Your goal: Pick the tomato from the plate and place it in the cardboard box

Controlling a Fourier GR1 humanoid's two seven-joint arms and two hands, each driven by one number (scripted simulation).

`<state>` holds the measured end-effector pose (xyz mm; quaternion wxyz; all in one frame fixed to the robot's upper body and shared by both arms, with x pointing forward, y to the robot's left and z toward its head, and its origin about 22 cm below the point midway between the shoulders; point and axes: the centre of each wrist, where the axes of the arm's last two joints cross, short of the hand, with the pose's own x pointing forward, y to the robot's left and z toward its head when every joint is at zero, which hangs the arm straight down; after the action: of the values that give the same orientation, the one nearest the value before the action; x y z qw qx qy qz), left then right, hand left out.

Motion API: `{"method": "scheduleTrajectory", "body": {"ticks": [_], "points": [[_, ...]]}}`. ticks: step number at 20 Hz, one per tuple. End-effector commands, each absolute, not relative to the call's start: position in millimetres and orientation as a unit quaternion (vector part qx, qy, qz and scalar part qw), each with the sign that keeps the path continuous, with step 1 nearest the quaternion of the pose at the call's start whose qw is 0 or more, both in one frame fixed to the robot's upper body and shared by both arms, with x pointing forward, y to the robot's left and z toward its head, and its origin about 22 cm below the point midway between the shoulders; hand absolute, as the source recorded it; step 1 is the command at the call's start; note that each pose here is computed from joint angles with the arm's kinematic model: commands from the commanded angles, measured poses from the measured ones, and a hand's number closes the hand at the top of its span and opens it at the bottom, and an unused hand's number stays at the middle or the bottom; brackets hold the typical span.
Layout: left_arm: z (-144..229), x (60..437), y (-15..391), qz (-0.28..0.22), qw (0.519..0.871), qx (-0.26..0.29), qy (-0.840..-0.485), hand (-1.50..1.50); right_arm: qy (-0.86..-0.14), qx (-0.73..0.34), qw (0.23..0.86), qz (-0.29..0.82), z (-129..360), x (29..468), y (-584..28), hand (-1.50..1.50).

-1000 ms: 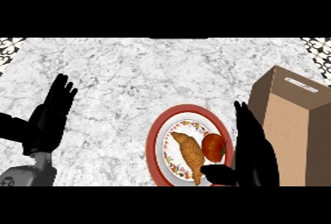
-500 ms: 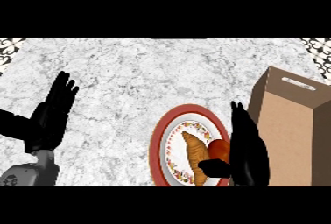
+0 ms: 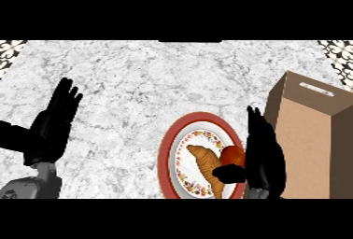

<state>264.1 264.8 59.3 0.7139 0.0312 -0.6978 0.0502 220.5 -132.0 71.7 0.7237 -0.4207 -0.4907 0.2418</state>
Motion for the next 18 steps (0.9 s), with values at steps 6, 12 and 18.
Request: {"method": "scheduleTrajectory", "body": {"ticks": [6, 12, 18], "points": [[60, 257, 264, 0.044, 0.710, 0.028, -0.703, 0.00, -0.468, -0.419, 0.736, 0.251, 53, 237, -130, -1.50], [51, 249, 262, 0.048, 0.715, 0.028, -0.697, 0.00, -0.474, -0.411, 0.739, 0.245, 49, 238, -126, -1.50], [56, 255, 248, 0.046, 0.723, 0.022, -0.689, 0.00, -0.468, -0.420, 0.735, 0.254, 40, 229, -128, -1.50]]}}
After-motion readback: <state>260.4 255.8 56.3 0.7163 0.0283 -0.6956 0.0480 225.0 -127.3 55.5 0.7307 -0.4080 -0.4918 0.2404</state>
